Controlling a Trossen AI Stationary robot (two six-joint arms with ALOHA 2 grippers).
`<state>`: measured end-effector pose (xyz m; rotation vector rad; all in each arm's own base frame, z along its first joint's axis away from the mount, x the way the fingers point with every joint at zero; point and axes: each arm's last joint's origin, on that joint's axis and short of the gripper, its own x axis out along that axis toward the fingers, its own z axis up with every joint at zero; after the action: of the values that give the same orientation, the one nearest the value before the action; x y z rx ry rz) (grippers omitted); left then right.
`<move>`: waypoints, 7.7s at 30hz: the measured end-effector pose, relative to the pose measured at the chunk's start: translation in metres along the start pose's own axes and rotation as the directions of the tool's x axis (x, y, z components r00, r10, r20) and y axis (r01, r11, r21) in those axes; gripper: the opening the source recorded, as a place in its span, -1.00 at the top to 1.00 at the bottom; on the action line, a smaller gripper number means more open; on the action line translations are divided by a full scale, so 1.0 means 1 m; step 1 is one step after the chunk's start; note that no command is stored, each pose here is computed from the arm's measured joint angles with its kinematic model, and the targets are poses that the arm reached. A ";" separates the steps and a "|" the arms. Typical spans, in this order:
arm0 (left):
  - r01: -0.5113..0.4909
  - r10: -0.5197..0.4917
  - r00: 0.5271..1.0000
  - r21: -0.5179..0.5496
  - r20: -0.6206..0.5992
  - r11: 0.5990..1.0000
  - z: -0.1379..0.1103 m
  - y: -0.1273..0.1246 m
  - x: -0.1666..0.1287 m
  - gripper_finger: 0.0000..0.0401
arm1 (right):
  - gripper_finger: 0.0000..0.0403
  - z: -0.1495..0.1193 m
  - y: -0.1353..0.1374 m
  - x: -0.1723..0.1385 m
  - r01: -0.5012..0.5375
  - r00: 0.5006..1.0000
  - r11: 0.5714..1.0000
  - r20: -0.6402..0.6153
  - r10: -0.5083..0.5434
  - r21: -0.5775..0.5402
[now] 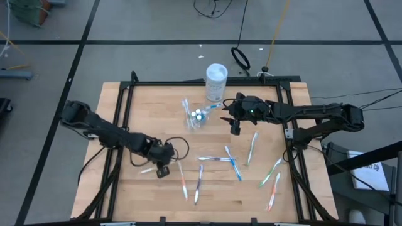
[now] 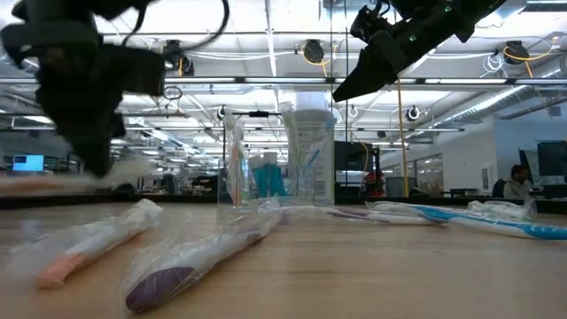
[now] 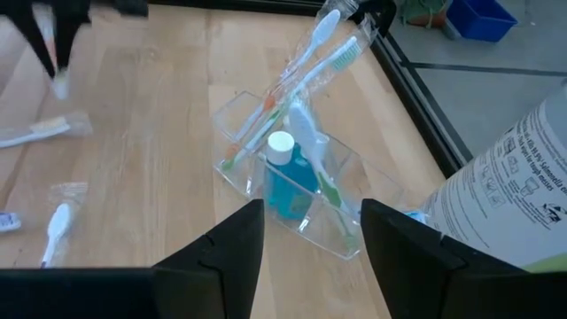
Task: Pick & Place toothbrushing station
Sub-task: Put the orange toothbrush into the transparent organizer, then put the purple toothbrush into the transparent organizer
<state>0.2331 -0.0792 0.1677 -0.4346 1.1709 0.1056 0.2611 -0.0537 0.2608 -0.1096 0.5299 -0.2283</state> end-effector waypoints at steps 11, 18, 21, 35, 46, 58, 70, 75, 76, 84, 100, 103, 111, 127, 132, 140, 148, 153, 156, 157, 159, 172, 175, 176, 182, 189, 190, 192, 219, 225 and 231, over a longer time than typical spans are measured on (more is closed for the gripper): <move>-0.333 0.258 0.537 -0.079 0.803 0.940 0.048 -0.005 -0.086 0.98 | 0.10 0.000 0.000 0.000 0.000 1.000 1.000 0.000 0.000 0.000; -0.389 0.102 0.302 0.025 0.948 0.921 0.089 -0.002 -0.101 0.98 | 0.12 0.001 0.000 0.000 0.002 1.000 1.000 0.011 -0.002 0.002; -0.411 0.172 0.294 -0.038 0.940 0.911 0.100 0.011 -0.092 0.99 | 0.12 0.002 0.000 0.000 0.002 1.000 1.000 0.014 -0.002 0.002; -0.526 0.431 0.346 -0.208 0.833 0.825 0.108 0.035 -0.050 0.99 | 0.13 0.002 0.000 0.000 0.002 1.000 1.000 0.015 -0.002 0.002; -0.434 0.376 0.617 -0.101 0.691 0.895 0.090 0.042 -0.027 0.86 | 0.13 0.002 0.000 0.000 0.002 1.000 1.000 0.014 -0.002 0.002; -0.476 0.423 0.637 -0.103 0.645 0.873 0.085 0.047 -0.026 0.29 | 0.13 0.002 0.000 0.000 0.002 1.000 1.000 0.014 -0.002 0.002; -0.159 0.235 0.840 -0.192 0.489 0.968 0.051 0.034 -0.048 0.00 | 0.13 -0.016 0.003 0.006 0.005 0.999 1.000 0.035 -0.005 0.004; 0.043 0.032 0.950 -0.231 0.312 0.972 0.038 0.017 -0.033 0.00 | 0.13 -0.014 0.002 0.006 0.009 0.998 1.000 0.061 -0.009 0.006; 0.061 0.009 0.962 -0.247 0.272 0.967 0.034 0.014 -0.028 0.00 | 0.13 -0.013 0.002 0.006 0.010 0.998 1.000 0.068 -0.010 0.007; 0.098 -0.082 0.995 -0.464 0.056 0.880 0.017 -0.009 0.017 0.00 | 0.13 -0.011 0.002 0.006 0.012 0.996 1.000 0.087 -0.013 0.009; 0.074 -0.062 0.997 -0.439 0.042 0.895 0.026 0.001 0.056 0.33 | 0.13 -0.011 0.002 0.006 0.013 0.996 1.000 0.089 -0.013 0.005; 0.097 -0.075 0.995 -0.411 0.068 0.907 0.029 0.001 0.051 0.56 | 0.13 -0.011 0.002 0.006 0.012 0.996 1.000 0.089 -0.013 0.005; 0.278 -0.205 0.919 -0.184 0.337 0.943 0.057 -0.004 0.019 0.96 | 0.13 -0.011 0.002 0.006 0.013 0.996 1.000 0.089 -0.014 0.005; -0.546 0.199 0.169 -0.077 0.965 0.834 0.124 0.027 -0.089 0.99 | 0.13 -0.011 0.002 0.006 0.013 0.996 1.000 0.090 -0.013 0.005; -0.558 0.300 0.137 -0.176 0.944 0.811 0.137 0.058 -0.096 0.99 | 0.13 -0.011 0.002 0.006 0.015 0.996 1.000 0.090 -0.013 -0.013; -0.470 0.301 0.143 -0.203 0.943 0.859 0.147 0.097 -0.103 0.99 | 0.13 -0.011 0.002 0.006 0.015 0.996 1.000 0.090 -0.013 -0.018; -0.446 0.230 0.258 -0.096 0.938 0.890 0.153 0.104 -0.076 0.98 | 0.13 -0.011 0.002 0.006 0.015 0.996 1.000 0.090 -0.013 -0.018; -0.548 0.310 0.227 -0.142 0.923 0.824 0.159 0.106 -0.051 0.98 | 0.13 -0.011 0.002 0.005 0.015 0.996 1.000 0.090 -0.014 -0.018; -0.617 0.312 0.236 -0.106 0.920 0.780 0.159 0.103 -0.040 0.99 | 0.13 -0.011 0.002 0.005 0.015 0.996 1.000 0.090 -0.013 -0.018; -0.632 0.304 0.249 -0.083 0.920 0.770 0.159 0.102 -0.037 0.99 | 0.13 -0.011 0.002 0.005 0.015 0.996 1.000 0.090 -0.014 -0.019; -0.634 0.281 0.293 -0.034 0.914 0.773 0.158 0.099 -0.030 0.99 | 0.13 -0.011 0.002 0.005 0.016 0.996 0.999 0.090 -0.013 -0.029; -0.619 0.326 0.437 0.017 0.838 0.785 0.152 0.112 -0.016 0.87 | 0.13 -0.011 0.002 0.005 0.017 0.996 0.999 0.090 -0.014 -0.037; -0.599 0.344 0.436 -0.018 0.831 0.801 0.153 0.119 -0.017 0.75 | 0.13 -0.011 0.002 0.005 0.017 0.996 0.999 0.090 -0.013 -0.037; -0.593 0.349 0.436 -0.028 0.830 0.805 0.153 0.120 -0.018 0.70 | 0.13 -0.011 0.002 0.005 0.017 0.996 0.999 0.090 -0.013 -0.037; -0.595 0.356 0.433 -0.034 0.828 0.803 0.153 0.123 -0.018 0.39 | 0.13 -0.011 0.002 0.005 0.017 0.996 0.999 0.090 -0.014 -0.037; -0.613 0.360 0.363 -0.071 0.859 0.787 0.158 0.108 -0.040 0.06 | 0.13 -0.009 0.002 0.005 0.017 0.995 1.000 0.103 -0.016 -0.015; -0.628 0.372 0.357 -0.075 0.857 0.775 0.157 0.105 -0.043 0.02 | 0.13 -0.009 0.002 0.005 0.017 0.994 1.000 0.107 -0.016 -0.007; -0.654 0.396 0.345 -0.085 0.851 0.752 0.157 0.099 -0.053 -0.04 | 0.13 -0.008 0.001 0.005 0.018 0.992 1.000 0.122 -0.019 0.012; 0.269 -0.252 0.903 -0.002 0.349 0.963 0.073 -0.027 -0.005 0.25 | 0.13 -0.022 0.011 0.005 -0.023 0.999 0.989 -0.032 0.028 0.147; 0.194 -0.146 0.925 -0.106 0.350 0.975 0.070 -0.028 0.027 0.25 | 0.13 -0.022 0.011 0.005 -0.023 0.999 0.989 -0.033 0.028 0.146; 0.221 -0.140 0.923 -0.195 0.359 0.955 0.077 -0.021 0.062 0.25 | 0.13 -0.022 0.011 0.005 -0.023 0.999 0.989 -0.031 0.028 0.145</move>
<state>0.3309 -0.0772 0.1421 -0.7017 0.7722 0.1509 0.2564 -0.0457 0.2377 0.0419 0.5456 -0.2431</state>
